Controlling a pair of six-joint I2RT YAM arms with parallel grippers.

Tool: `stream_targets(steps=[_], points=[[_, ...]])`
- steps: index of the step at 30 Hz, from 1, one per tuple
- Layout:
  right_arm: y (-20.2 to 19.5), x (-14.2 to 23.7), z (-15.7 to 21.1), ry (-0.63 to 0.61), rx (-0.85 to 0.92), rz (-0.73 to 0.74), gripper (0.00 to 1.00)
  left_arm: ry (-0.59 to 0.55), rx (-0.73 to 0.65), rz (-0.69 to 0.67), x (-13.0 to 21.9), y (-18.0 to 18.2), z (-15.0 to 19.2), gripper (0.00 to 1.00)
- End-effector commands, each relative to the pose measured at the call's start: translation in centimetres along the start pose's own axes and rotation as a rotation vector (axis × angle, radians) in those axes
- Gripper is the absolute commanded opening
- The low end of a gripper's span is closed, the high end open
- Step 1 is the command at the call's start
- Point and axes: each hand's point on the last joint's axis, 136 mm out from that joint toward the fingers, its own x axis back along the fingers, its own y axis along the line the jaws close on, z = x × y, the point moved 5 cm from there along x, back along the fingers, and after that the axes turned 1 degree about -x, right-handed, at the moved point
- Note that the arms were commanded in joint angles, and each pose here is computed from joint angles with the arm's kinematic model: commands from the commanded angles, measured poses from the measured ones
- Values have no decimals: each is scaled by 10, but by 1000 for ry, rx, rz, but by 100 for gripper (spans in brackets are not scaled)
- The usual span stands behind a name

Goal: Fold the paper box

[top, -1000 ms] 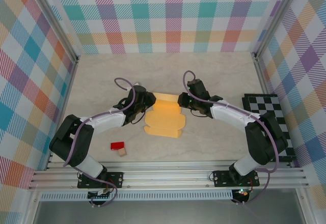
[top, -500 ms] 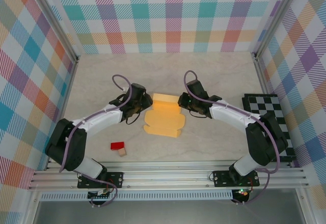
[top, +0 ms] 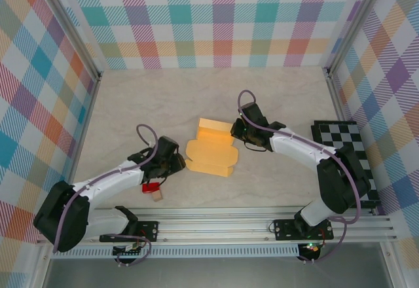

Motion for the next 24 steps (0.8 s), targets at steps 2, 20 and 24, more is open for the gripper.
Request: stream_targets(steps=[2, 20, 24], points=[[-18, 1, 8, 42, 0, 100, 17, -34, 19, 181, 1, -36, 5, 51], [-17, 2, 8, 39, -9, 100, 17, -146, 156, 384, -4, -53, 29, 55], [-18, 2, 9, 42, -14, 100, 17, -160, 163, 394, -13, -67, 30, 54]])
